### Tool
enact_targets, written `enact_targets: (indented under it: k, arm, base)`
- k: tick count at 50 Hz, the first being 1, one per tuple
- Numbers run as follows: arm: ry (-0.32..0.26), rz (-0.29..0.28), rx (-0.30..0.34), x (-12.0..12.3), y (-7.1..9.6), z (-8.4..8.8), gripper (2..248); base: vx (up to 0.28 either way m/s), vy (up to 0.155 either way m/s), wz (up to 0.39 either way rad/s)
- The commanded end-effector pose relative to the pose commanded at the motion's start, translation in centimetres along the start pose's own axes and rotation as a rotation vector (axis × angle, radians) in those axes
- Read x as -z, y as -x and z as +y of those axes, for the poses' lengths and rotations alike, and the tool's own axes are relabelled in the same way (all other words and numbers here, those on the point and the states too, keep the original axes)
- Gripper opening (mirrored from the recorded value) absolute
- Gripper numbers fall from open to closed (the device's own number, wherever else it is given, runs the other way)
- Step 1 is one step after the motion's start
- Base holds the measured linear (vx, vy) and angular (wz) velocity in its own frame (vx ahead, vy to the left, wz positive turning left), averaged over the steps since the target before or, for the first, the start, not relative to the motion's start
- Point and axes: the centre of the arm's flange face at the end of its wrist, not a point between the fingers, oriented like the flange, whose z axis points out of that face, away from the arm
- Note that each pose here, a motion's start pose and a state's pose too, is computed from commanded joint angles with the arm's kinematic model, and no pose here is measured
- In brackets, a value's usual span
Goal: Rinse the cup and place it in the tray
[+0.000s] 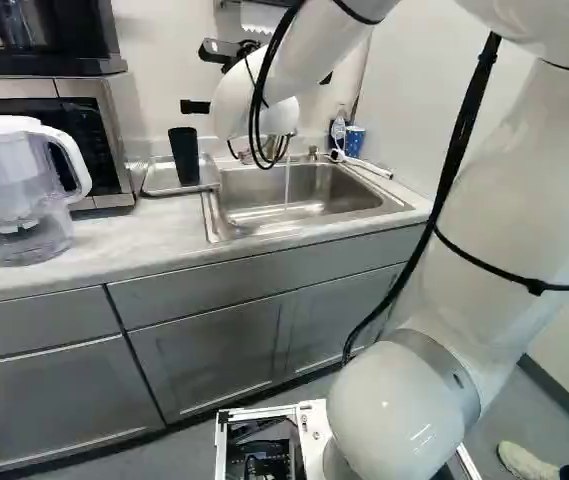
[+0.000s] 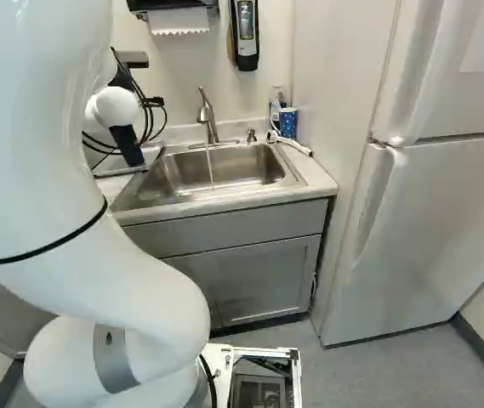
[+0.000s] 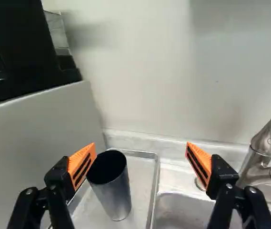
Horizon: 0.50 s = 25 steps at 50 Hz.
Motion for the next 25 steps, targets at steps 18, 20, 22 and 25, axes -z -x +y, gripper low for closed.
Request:
enact_targets:
  k: [18, 20, 22, 25]
  arm:
    - [0.047, 0.004, -0.001, 1.4, -1.6, 2.0, 247]
    - [0.053, 0.004, -0.001, 1.5, -1.8, 2.3, 247]
    - [0.059, 0.004, -0.001, 1.6, -2.0, 2.6, 247]
    - [0.069, 0.004, -0.001, 1.6, -2.3, 3.0, 247]
  base:
    - [0.000, 0.000, 0.000]
    - [0.000, 0.000, 0.000]
    - [0.000, 0.000, 0.000]
    - [0.000, 0.000, 0.000]
